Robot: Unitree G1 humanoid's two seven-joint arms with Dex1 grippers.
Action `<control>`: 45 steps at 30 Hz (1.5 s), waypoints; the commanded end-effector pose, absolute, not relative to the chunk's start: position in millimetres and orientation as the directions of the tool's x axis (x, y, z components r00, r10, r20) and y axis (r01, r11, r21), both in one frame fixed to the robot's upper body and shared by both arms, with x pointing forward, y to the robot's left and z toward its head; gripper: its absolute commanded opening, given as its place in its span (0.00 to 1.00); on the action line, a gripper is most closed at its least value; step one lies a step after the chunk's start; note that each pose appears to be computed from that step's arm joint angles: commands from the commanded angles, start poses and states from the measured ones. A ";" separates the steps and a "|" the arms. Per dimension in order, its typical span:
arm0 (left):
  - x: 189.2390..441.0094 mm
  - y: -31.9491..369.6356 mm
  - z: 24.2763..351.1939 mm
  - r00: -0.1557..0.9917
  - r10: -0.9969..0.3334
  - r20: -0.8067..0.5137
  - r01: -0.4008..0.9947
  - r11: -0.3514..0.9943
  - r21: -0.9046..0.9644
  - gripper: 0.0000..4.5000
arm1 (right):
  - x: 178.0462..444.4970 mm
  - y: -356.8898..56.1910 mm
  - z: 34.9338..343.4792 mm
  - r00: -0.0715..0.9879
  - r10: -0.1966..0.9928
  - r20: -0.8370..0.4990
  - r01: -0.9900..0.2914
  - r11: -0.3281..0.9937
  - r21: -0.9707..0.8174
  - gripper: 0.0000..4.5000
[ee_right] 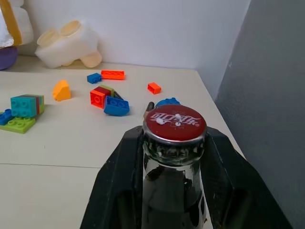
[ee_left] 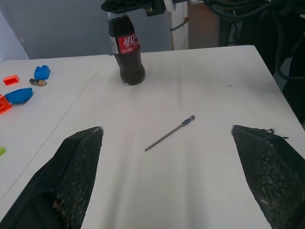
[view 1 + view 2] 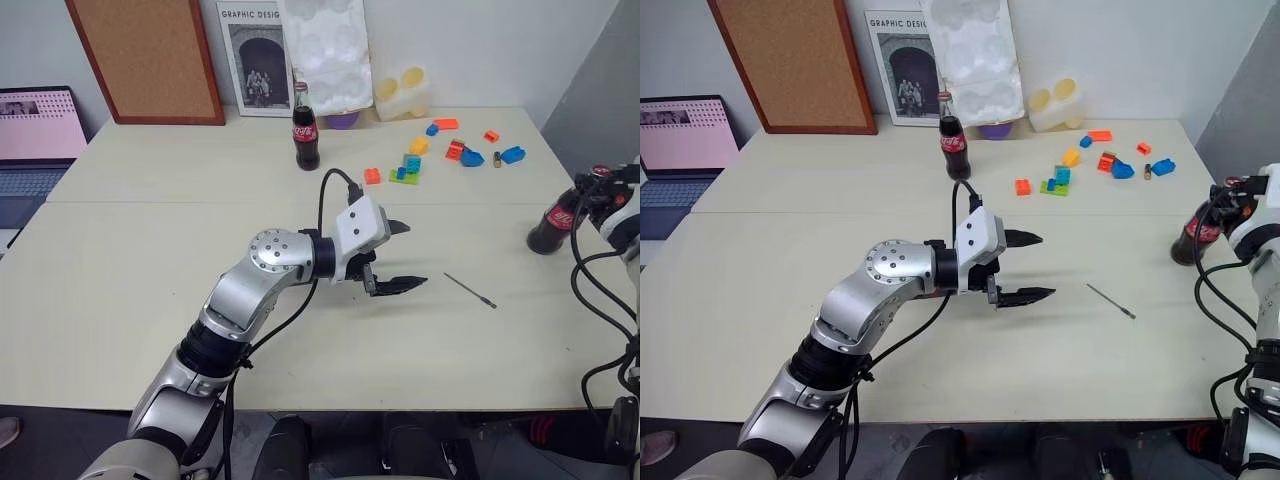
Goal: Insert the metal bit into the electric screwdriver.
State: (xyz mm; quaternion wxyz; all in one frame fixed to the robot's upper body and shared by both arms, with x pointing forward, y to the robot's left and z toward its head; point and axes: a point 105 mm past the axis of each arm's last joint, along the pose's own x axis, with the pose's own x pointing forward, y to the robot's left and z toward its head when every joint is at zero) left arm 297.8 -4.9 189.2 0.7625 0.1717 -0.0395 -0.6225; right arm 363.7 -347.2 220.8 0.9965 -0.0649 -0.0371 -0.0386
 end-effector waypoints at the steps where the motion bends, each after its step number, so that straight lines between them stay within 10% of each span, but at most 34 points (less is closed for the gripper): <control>1: 296.0 -7.9 201.3 0.216 -0.969 -0.121 0.921 0.161 0.355 1.00 | 356.0 -364.3 230.2 0.983 -0.155 0.101 0.166 0.979 -0.115 0.28; 18: 297.1 -10.6 202.5 0.218 -0.968 -0.123 0.918 0.160 0.362 1.00 | 358.5 -366.0 221.2 0.983 -0.179 0.051 0.179 0.984 -0.008 0.28; 27: 297.6 -9.7 202.6 0.221 -0.968 -0.122 0.916 0.162 0.368 1.00 | 358.5 -365.1 227.3 0.981 -0.175 0.086 0.177 0.984 -0.017 0.77; 38: 297.5 -9.0 204.1 0.218 -0.969 -0.116 0.915 0.161 0.371 1.00 | 353.2 -360.4 229.8 0.986 -0.138 0.097 0.139 0.990 -0.003 0.77; 45: 298.8 -8.4 206.7 0.226 -0.968 -0.108 0.910 0.170 0.378 1.00 | 345.9 -350.4 230.8 0.990 -0.105 0.099 0.106 0.994 -0.004 1.00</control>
